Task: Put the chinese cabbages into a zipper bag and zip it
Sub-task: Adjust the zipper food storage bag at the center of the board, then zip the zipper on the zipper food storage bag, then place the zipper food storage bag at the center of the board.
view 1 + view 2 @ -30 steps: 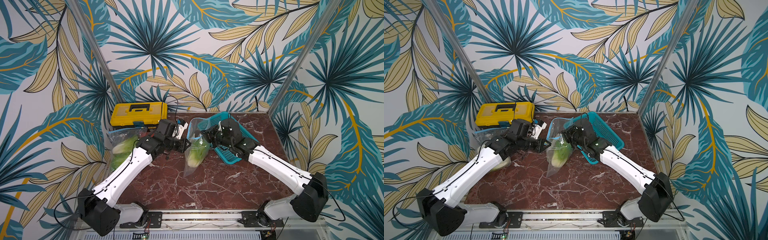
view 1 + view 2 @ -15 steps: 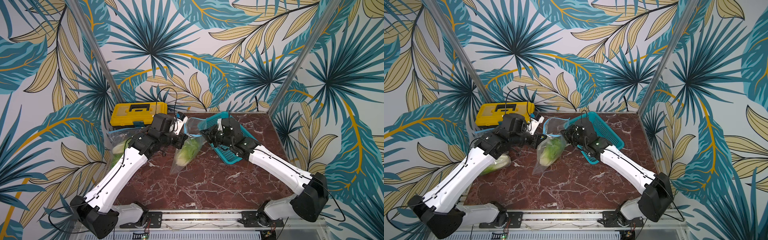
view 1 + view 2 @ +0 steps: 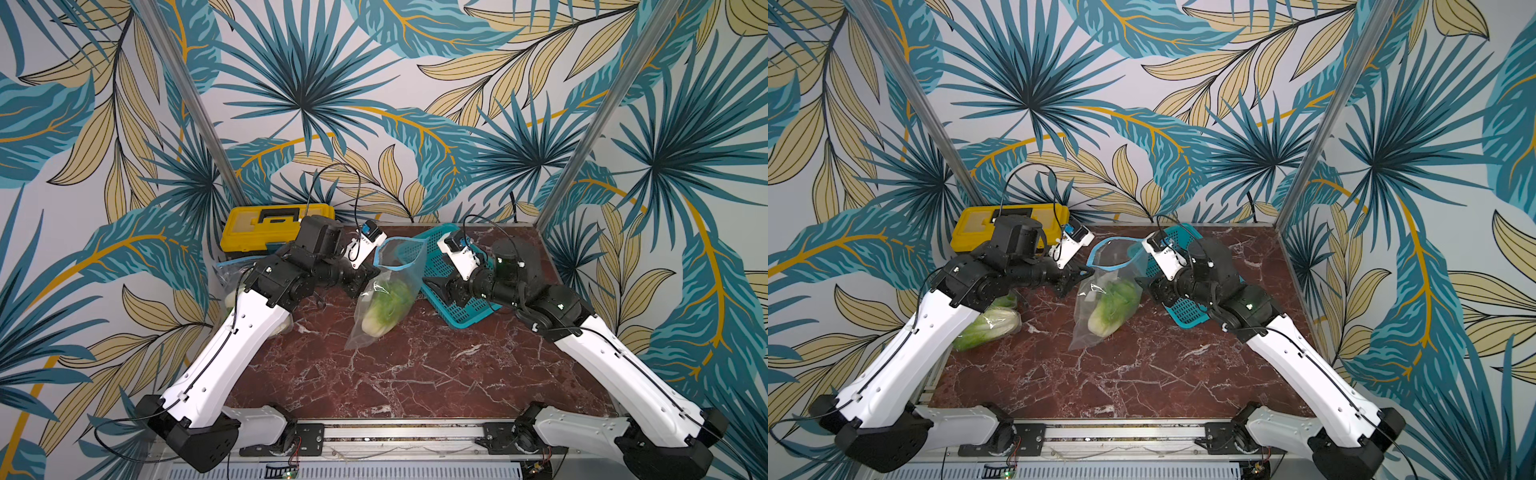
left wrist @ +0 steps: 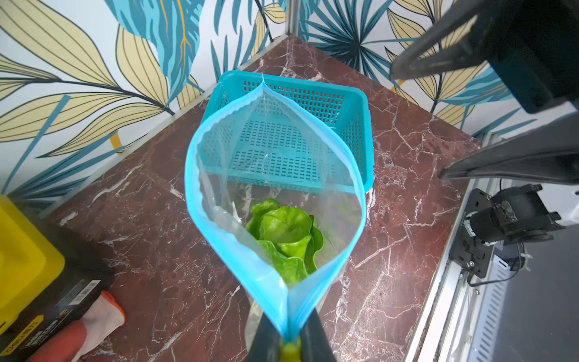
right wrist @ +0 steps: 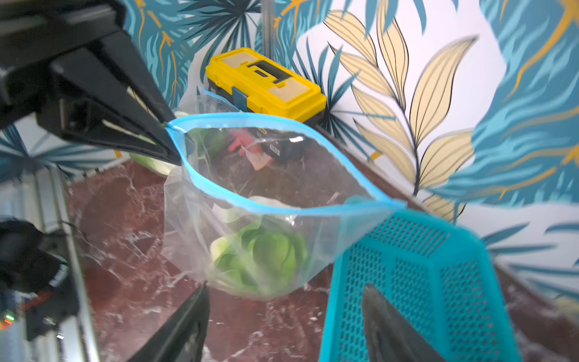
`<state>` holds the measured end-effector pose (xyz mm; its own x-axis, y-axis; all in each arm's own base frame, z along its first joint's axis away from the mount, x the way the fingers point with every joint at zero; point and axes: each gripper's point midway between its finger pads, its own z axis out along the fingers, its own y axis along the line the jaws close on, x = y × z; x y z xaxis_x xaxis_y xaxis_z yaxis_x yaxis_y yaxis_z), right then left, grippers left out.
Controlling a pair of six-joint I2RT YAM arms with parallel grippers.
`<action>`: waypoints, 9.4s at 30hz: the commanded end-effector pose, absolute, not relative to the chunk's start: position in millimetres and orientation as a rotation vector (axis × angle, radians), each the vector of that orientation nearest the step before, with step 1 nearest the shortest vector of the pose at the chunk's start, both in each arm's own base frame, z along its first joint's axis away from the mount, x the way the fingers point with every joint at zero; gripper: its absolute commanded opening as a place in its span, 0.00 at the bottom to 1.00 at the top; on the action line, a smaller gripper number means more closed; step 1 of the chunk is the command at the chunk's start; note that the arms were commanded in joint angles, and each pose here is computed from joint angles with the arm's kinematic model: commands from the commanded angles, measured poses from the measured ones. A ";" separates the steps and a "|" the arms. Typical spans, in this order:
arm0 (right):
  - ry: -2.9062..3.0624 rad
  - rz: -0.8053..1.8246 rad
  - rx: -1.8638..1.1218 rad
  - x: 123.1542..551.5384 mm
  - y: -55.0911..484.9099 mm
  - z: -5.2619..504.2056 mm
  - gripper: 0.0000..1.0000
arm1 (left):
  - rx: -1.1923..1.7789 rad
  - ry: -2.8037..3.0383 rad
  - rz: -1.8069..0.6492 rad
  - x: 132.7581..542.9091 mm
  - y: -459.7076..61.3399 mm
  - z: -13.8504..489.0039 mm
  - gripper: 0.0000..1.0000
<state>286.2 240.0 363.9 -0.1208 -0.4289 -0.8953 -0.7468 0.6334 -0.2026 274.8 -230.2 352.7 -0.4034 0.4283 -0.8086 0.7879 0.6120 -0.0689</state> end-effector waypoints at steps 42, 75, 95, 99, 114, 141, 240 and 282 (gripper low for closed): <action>1.412 1.073 -1.527 250.1 338.7 300.6 0.57 | 1.344 1.889 -0.705 224.2 -247.2 339.0 0.00; 1.526 0.788 -1.676 249.2 306.5 313.3 0.83 | 1.394 1.911 -0.564 239.6 -245.6 329.8 0.00; 1.621 0.928 -1.348 261.1 315.9 302.2 0.00 | 0.956 2.050 -0.607 265.9 -205.8 373.0 0.47; 1.579 0.990 -1.262 256.7 316.7 315.2 0.00 | 0.792 2.043 -0.753 274.9 -196.9 370.9 0.52; 1.565 1.048 -1.280 249.8 319.0 315.1 0.00 | 0.942 1.681 -0.890 265.0 -215.4 353.0 0.35; 1.546 1.141 -1.334 234.9 319.9 307.1 0.00 | 1.041 1.668 -1.142 284.6 -233.5 328.8 0.43; 1.923 0.816 -1.390 271.5 316.0 319.3 0.00 | 0.972 1.674 -0.976 262.9 -235.9 383.7 0.00; 2.317 0.629 -0.687 394.6 260.4 249.1 0.59 | 0.063 2.323 -0.687 411.4 -82.4 246.7 0.00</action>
<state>374.8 268.8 228.2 -0.6487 -0.4049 -0.6444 -0.6913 0.6676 0.2764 388.1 -107.3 254.2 -0.7452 -0.0748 -0.6626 0.3418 0.8104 -0.4758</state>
